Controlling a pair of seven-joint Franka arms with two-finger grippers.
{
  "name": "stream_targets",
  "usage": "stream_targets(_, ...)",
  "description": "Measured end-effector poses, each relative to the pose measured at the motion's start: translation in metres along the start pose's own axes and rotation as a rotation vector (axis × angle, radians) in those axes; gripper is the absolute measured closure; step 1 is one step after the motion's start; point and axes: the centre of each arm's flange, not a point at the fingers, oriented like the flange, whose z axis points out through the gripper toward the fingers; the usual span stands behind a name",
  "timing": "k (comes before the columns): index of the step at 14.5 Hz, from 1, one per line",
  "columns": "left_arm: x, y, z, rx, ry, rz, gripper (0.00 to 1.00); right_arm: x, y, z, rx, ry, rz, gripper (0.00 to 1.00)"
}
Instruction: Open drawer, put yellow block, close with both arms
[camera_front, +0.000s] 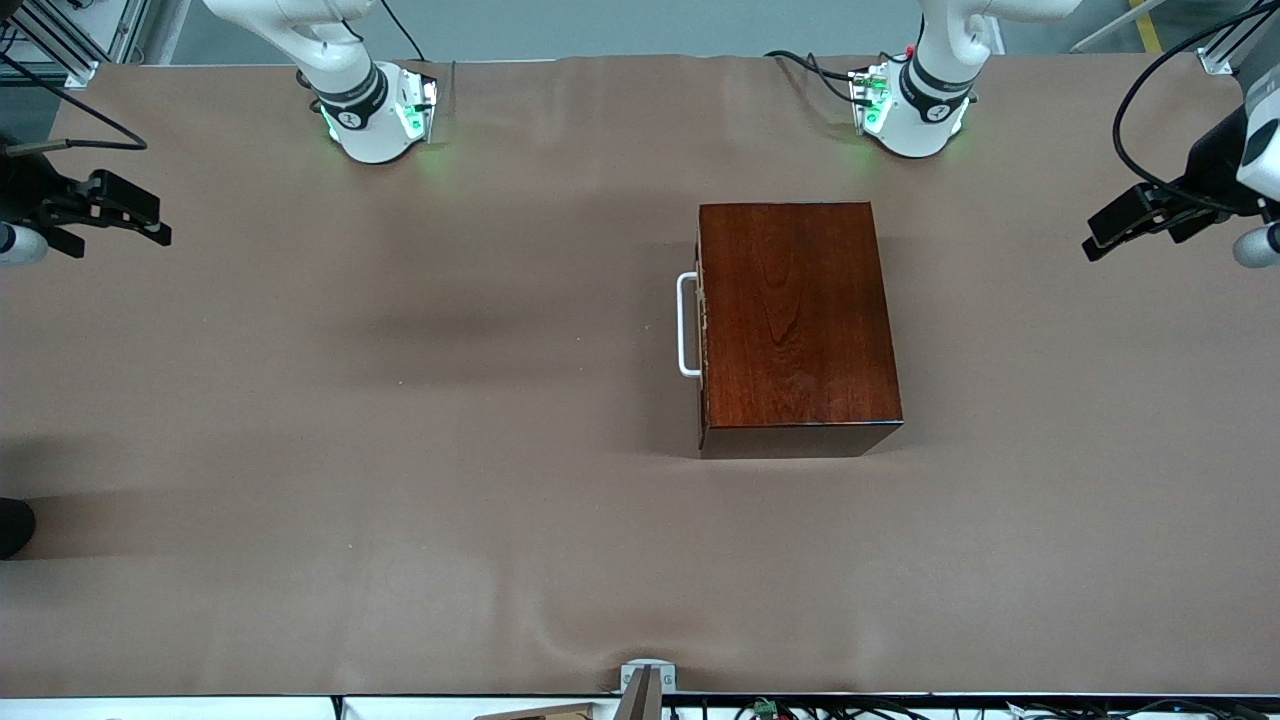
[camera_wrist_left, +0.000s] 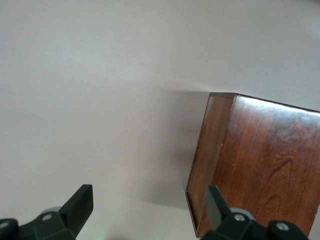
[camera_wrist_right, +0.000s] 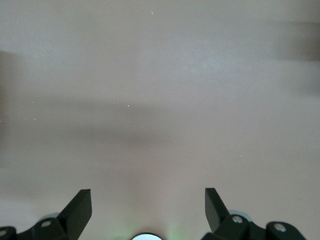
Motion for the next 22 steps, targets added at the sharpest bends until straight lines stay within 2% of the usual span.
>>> stream_targets(14,-0.008,0.023,-0.003,0.003,-0.001,0.11,0.0,0.0,0.002,0.004,0.002,-0.009,0.003,0.0)
stream_targets(22,-0.023,0.047,0.01,0.028,-0.035,0.183,0.0,-0.002,0.01,0.004,0.005,-0.016,0.018,0.0)
